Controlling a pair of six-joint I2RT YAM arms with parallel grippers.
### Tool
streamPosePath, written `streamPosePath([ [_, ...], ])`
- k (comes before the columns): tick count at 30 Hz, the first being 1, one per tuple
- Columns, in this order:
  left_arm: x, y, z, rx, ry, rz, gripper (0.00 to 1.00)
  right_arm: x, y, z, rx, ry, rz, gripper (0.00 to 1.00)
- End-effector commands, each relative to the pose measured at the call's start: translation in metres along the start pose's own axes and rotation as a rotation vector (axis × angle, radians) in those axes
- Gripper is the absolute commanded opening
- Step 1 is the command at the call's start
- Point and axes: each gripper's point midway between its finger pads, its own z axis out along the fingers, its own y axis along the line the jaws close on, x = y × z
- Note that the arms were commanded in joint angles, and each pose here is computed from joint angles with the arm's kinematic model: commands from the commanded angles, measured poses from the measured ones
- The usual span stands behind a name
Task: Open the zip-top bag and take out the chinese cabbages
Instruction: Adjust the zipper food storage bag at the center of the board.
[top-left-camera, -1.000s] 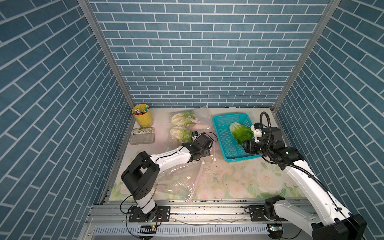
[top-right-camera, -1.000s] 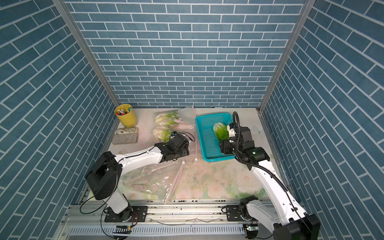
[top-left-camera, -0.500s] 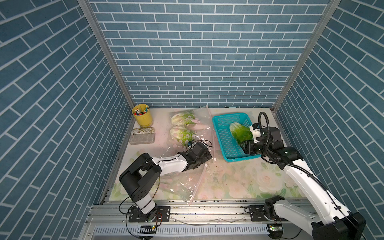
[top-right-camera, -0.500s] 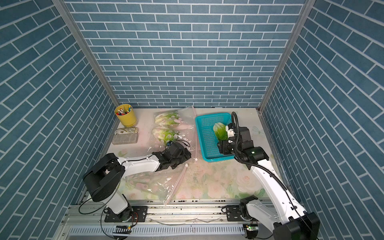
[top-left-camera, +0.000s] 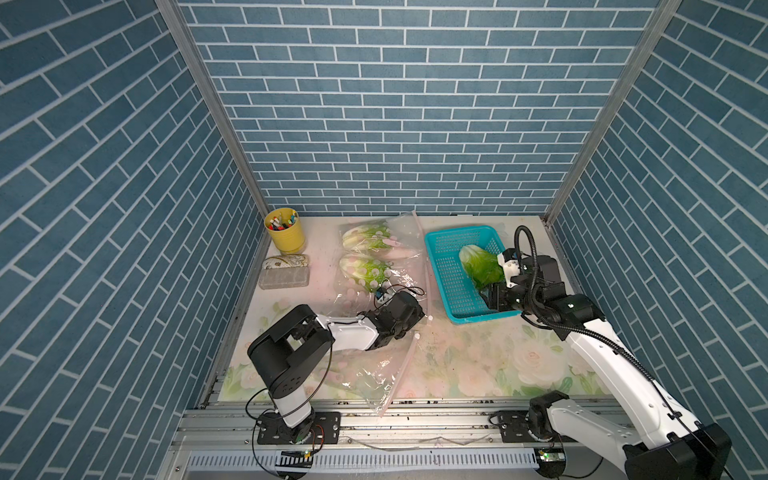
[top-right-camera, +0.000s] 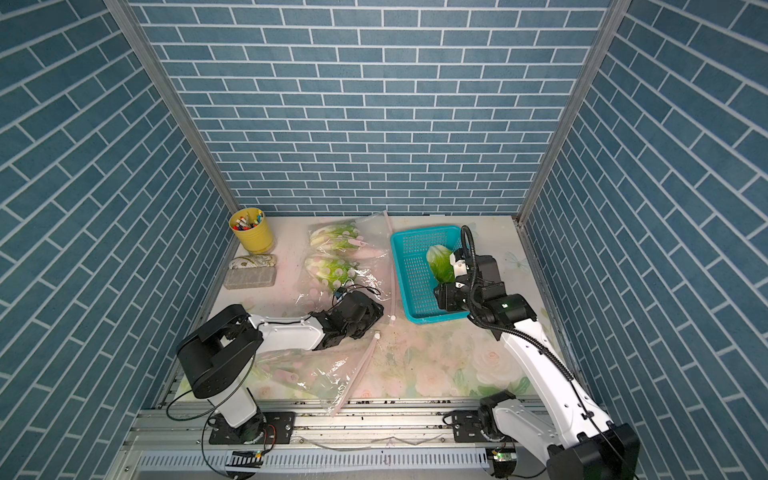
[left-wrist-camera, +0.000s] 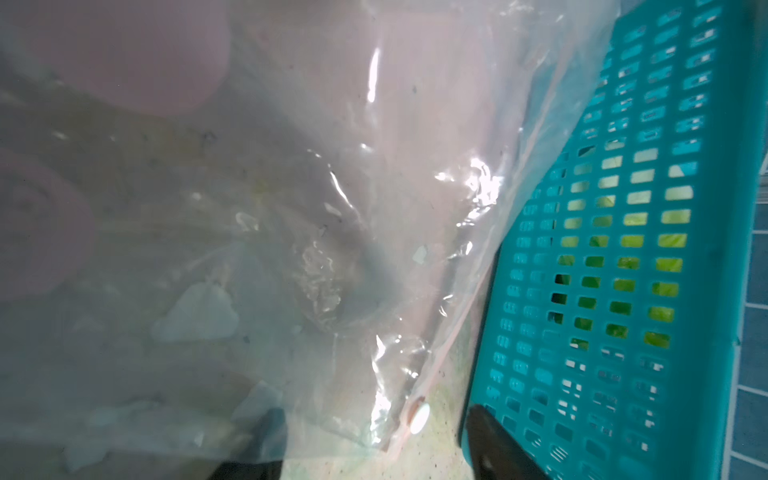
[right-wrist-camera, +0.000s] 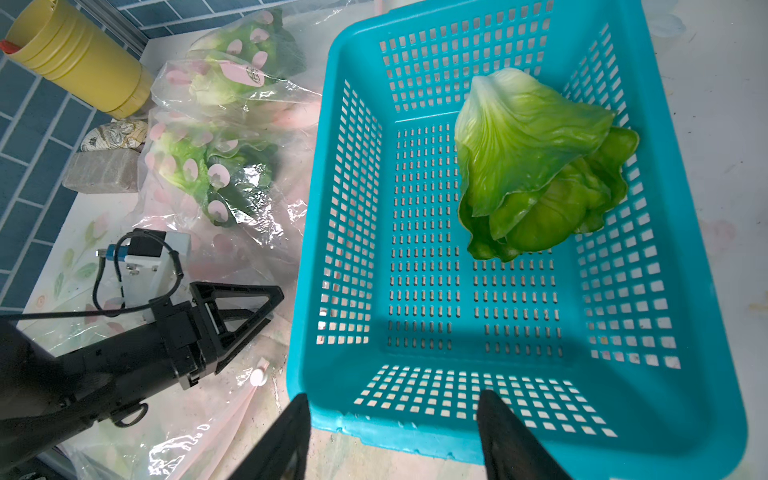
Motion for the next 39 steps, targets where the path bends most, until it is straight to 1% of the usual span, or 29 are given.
streamPosePath([
  [1,-0.007,0.008,0.008,-0.043,-0.044,0.014,0.57,0.005,-0.001,0.000,0.012,0.013,-0.043,0.64],
  [3,-0.011,0.010,0.012,-0.051,-0.052,0.008,0.46,0.005,-0.003,0.000,0.025,0.011,-0.043,0.63],
  [6,-0.019,0.015,0.016,-0.059,-0.062,-0.001,0.27,0.003,-0.004,-0.002,0.035,-0.005,-0.045,0.63],
  [8,-0.028,0.019,0.015,-0.065,-0.074,-0.008,0.00,0.004,-0.003,-0.002,0.028,-0.010,-0.056,0.62],
  [10,-0.037,0.021,0.010,-0.069,-0.090,-0.001,0.00,0.003,-0.001,-0.001,0.020,-0.015,-0.064,0.61],
  [13,-0.055,0.019,-0.008,-0.076,-0.123,0.052,0.00,0.002,0.005,0.003,-0.013,-0.010,-0.073,0.61],
  [17,-0.081,0.010,-0.054,-0.104,-0.195,0.182,0.00,0.000,0.020,0.014,-0.084,0.012,-0.090,0.61],
  [19,-0.091,0.007,-0.078,-0.119,-0.226,0.248,0.00,-0.003,0.031,0.021,-0.127,0.009,-0.125,0.62],
  [20,-0.095,0.008,-0.090,-0.126,-0.232,0.272,0.00,-0.005,0.038,0.024,-0.147,-0.001,-0.156,0.64],
  [22,-0.100,0.015,-0.109,-0.155,-0.225,0.289,0.00,-0.005,0.057,0.034,-0.197,-0.030,-0.254,0.72],
  [24,-0.101,0.021,-0.123,-0.163,-0.208,0.295,0.00,-0.002,0.080,0.043,-0.235,-0.074,-0.399,0.75],
  [27,-0.098,0.031,-0.141,-0.175,-0.184,0.312,0.00,-0.002,0.120,0.051,-0.294,-0.214,-0.646,0.79],
  [28,-0.097,0.034,-0.147,-0.176,-0.178,0.318,0.00,0.000,0.134,0.053,-0.316,-0.267,-0.731,0.81],
  [30,-0.097,0.037,-0.160,-0.164,-0.180,0.320,0.00,0.002,0.157,0.057,-0.356,-0.341,-0.860,0.84],
  [32,-0.099,0.039,-0.174,-0.148,-0.191,0.316,0.00,0.005,0.179,0.067,-0.399,-0.353,-0.958,0.81],
  [34,-0.102,0.042,-0.184,-0.138,-0.196,0.302,0.00,0.015,0.202,0.077,-0.454,-0.326,-1.059,0.77],
  [36,-0.104,0.045,-0.190,-0.124,-0.196,0.282,0.00,0.026,0.226,0.084,-0.508,-0.345,-1.143,0.74],
  [39,-0.106,0.047,-0.195,-0.097,-0.192,0.249,0.00,0.037,0.259,0.088,-0.587,-0.417,-1.163,0.69],
])
